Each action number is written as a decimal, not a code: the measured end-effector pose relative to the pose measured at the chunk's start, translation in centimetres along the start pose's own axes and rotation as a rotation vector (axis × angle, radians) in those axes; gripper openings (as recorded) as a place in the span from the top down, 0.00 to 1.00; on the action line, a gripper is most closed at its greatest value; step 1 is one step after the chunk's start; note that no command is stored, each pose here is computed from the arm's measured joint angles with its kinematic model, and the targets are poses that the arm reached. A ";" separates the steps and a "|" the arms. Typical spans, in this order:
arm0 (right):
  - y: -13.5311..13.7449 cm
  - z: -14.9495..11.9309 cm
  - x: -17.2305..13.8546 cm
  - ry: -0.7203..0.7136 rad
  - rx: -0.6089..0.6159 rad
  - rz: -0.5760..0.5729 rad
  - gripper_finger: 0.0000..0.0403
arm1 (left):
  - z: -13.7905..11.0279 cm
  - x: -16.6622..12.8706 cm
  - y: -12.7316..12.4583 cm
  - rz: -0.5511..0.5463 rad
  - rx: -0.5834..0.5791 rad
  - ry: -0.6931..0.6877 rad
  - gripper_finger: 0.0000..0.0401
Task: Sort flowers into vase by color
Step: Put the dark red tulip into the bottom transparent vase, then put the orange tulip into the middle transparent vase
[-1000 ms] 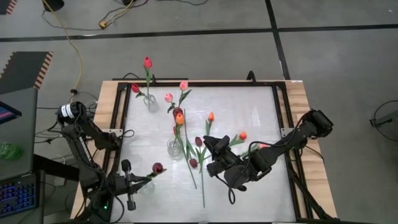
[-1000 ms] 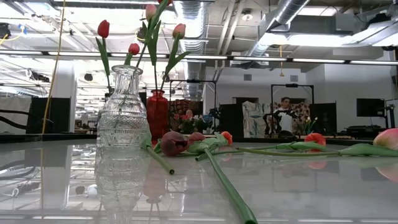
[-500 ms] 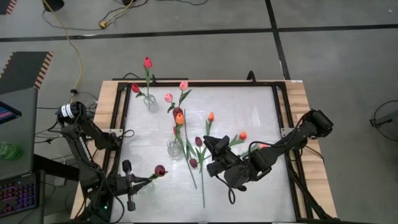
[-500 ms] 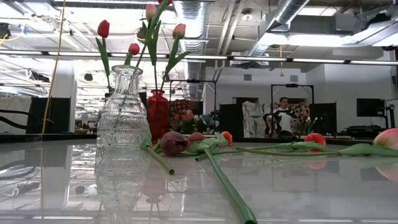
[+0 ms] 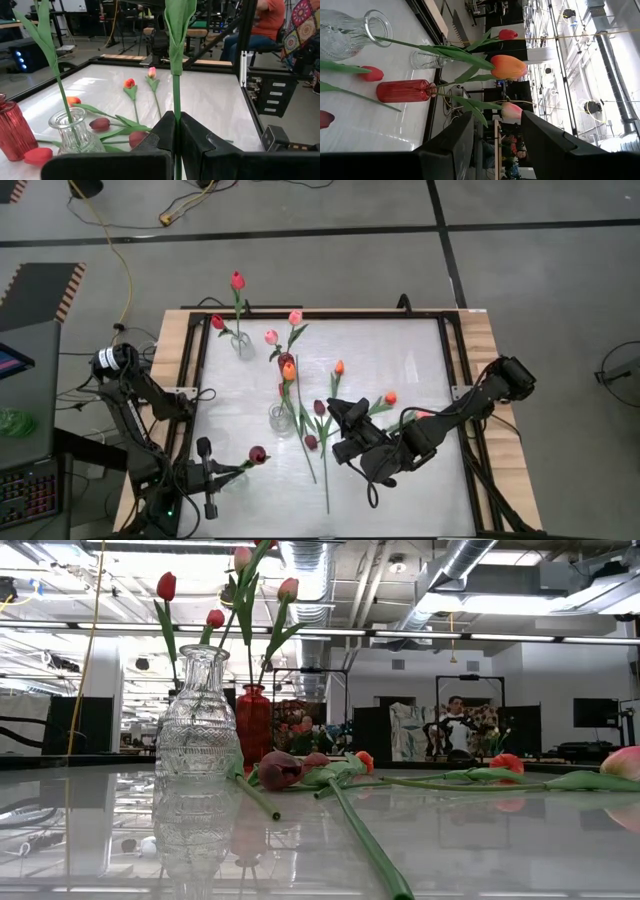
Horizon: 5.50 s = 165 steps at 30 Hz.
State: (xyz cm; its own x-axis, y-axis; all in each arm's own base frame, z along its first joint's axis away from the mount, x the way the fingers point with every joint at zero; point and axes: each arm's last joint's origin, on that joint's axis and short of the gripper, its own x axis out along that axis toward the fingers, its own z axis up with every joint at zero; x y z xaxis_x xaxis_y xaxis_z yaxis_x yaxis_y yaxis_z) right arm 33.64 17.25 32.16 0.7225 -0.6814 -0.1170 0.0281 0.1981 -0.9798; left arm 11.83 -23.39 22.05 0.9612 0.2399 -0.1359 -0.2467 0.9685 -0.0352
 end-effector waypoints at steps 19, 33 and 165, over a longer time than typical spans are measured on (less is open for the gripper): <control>0.0 0.0 0.0 0.000 -0.003 0.000 0.53 | 0.0 0.0 0.0 -0.002 0.057 0.003 0.80; 0.0 0.0 0.0 0.001 0.002 -0.001 0.53 | 0.3 -0.4 0.1 -0.036 0.080 0.022 0.73; 12.0 -15.4 18.2 0.784 1.683 0.378 0.88 | 7.9 5.2 14.6 0.235 -0.020 0.326 0.79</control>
State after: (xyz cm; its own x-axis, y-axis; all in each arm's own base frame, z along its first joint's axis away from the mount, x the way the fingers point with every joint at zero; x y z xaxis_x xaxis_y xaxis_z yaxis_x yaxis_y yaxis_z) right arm 36.54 -3.61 15.73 0.4307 -0.4706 -0.7700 0.8677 0.4504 0.2101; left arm 14.22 -7.43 28.59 0.7897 0.4173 -0.4497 -0.4604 0.8876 0.0151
